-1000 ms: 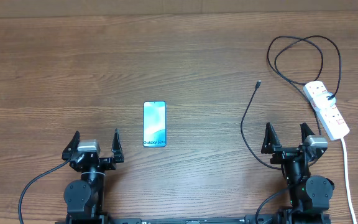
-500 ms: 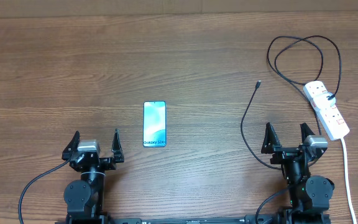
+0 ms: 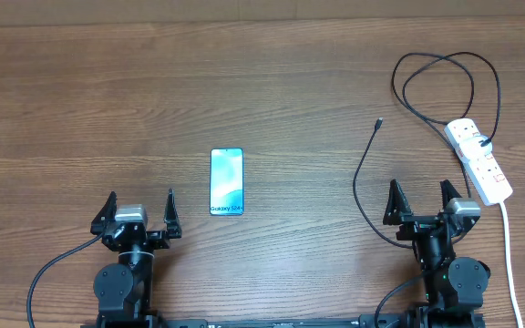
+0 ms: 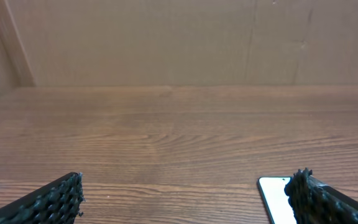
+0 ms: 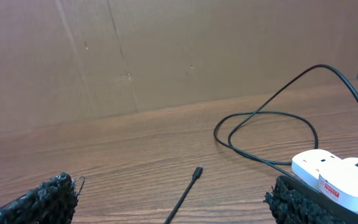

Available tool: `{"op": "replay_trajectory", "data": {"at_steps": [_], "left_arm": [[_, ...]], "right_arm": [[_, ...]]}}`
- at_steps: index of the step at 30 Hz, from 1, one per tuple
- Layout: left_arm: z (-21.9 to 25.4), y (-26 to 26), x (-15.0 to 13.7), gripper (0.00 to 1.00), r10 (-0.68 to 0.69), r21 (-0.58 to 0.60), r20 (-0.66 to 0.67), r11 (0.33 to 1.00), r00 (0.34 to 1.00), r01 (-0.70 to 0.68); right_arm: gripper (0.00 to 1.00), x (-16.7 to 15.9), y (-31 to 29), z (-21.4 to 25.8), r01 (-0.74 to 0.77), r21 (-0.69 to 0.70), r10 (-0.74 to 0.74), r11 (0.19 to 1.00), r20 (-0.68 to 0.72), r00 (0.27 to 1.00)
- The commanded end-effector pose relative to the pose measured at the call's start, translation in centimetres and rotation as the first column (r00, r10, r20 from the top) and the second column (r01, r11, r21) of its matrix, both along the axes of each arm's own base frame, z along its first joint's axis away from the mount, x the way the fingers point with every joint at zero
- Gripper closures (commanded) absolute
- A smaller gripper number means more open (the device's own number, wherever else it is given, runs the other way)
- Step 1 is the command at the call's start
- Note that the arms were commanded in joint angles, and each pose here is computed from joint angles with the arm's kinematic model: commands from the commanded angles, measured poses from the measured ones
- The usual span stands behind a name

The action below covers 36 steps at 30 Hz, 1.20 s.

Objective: Plug charger to phone and switch on socket

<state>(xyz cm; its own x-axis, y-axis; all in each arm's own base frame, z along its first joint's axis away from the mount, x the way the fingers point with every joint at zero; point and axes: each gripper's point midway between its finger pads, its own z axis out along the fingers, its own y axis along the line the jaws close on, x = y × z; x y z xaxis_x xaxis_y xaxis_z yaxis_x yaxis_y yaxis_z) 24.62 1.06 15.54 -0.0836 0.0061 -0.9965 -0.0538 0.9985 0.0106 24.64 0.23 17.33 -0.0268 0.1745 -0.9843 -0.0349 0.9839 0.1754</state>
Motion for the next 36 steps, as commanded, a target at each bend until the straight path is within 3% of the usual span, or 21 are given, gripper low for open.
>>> {"op": "replay_trajectory", "data": {"at_steps": [1, 11, 22, 29, 36], "left_arm": [[0.3, 0.6, -0.1, 0.01, 0.03, 0.028, 0.013, 0.999, 0.999, -0.03], [3.1, -1.4, -0.3, 0.0, -0.083, -0.015, 0.073, 0.996, 0.994, 0.084], [8.3, -1.8, -2.6, 0.0, -0.105, -0.036, 0.015, 0.994, 0.994, 0.106], [12.6, -4.4, -3.2, 0.0, -0.25, -0.097, -0.058, 0.965, 0.966, 0.244], [15.0, -5.8, -1.9, 0.0, -0.334, -0.182, -0.221, 0.937, 0.916, 0.297]], "right_arm": [[0.0, 0.0, -0.3, -0.2, 0.014, 0.003, -0.014, 1.0, 0.003, 1.0], [0.0, 0.0, -0.3, -0.2, 0.014, 0.003, -0.014, 1.0, 0.003, 1.0], [0.0, 0.0, -0.3, -0.2, 0.014, 0.003, -0.014, 1.0, 0.003, 1.0], [0.0, 0.0, -0.3, -0.2, 0.014, 0.003, -0.014, 1.0, 0.003, 1.0], [0.0, 0.0, -0.3, -0.2, 0.014, 0.003, -0.014, 1.0, 0.003, 1.0]]}}
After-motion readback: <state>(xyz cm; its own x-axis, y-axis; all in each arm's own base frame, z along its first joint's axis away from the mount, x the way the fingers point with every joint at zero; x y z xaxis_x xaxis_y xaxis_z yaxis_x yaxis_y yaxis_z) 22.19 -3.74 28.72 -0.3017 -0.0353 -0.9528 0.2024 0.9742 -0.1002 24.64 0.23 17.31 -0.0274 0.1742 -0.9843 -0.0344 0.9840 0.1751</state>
